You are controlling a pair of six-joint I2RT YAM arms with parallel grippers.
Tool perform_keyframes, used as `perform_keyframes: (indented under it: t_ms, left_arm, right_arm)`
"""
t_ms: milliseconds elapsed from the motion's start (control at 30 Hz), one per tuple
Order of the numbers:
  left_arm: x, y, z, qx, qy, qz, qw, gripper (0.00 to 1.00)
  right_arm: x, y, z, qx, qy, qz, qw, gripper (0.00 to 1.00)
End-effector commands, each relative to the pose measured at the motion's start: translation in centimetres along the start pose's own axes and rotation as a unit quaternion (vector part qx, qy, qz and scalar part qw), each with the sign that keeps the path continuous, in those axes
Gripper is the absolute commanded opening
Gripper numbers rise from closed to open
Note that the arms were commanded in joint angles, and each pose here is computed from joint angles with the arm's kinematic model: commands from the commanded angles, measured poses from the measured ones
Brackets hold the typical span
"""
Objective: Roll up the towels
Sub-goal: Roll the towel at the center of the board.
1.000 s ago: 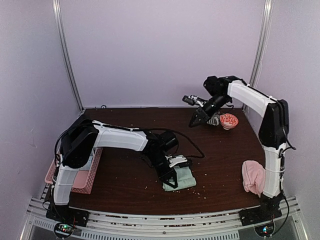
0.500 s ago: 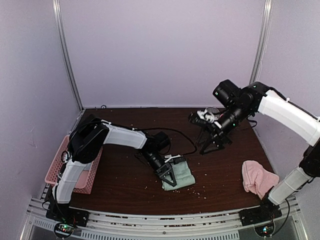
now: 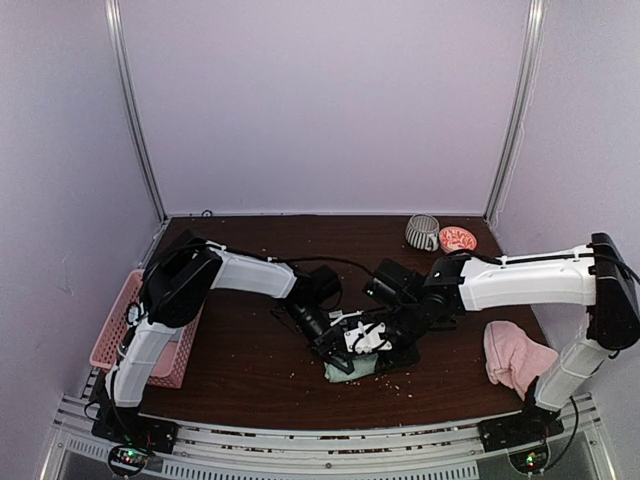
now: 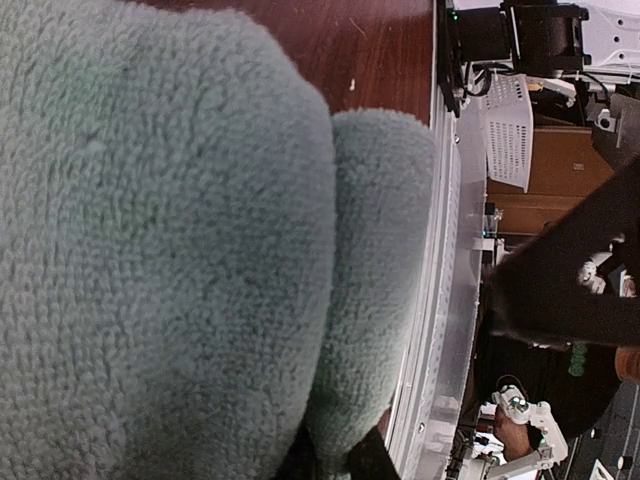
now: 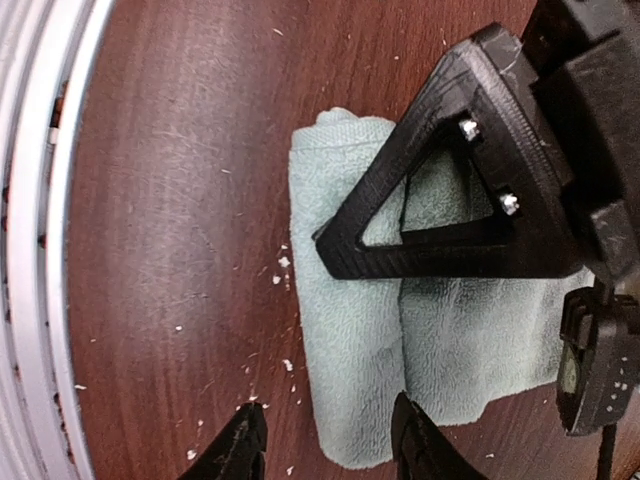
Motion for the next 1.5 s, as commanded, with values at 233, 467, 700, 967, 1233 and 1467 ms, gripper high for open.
perform_keyframes:
  t_ms: [233, 467, 700, 967, 1233, 1467]
  left_arm:
    - [1.0, -0.8, 2.4, -0.033, 0.027, 0.021, 0.999, 0.0]
    - [-1.0, 2.5, 3.4, -0.16, -0.008, -0.016, 0.987, 0.2]
    - [-4.1, 12.6, 0.0, -0.345, -0.076, -0.18, 0.918, 0.38]
    - [-3.2, 20.1, -6.2, -0.46, -0.139, -0.358, 0.801, 0.44]
    - [-0.3, 14.3, -12.7, -0.545, -0.401, -0.297, 0.674, 0.46]
    - [-0.5, 5.5, -7.5, -0.526, -0.47, -0.085, 0.704, 0.46]
  right_arm:
    - [0.3, -4.8, -1.3, 0.056, 0.015, 0.023, 0.998, 0.43]
    - [1.2, -6.3, 0.0, 0.012, 0.018, 0.043, 0.999, 0.16]
    - [1.5, -5.9, 1.1, -0.104, -0.041, 0.039, 0.993, 0.1]
    - [2.2, -6.0, -2.8, -0.272, -0.185, -0.005, 0.944, 0.1]
    - [5.0, -9.8, -5.6, -0.388, -0.302, -0.004, 0.871, 0.1]
    - [5.5, -10.1, -5.2, -0.389, -0.299, 0.006, 0.871, 0.1]
Point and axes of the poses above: each gripper's point midway between its finger pads, its own y axis back along the fingers, its own z axis along the line the jaws close on, x = y × z, the point moved 2 cm from there along y, back along the fingers, and after that the axes turned 2 degrees about y, right-handed, at the moved point
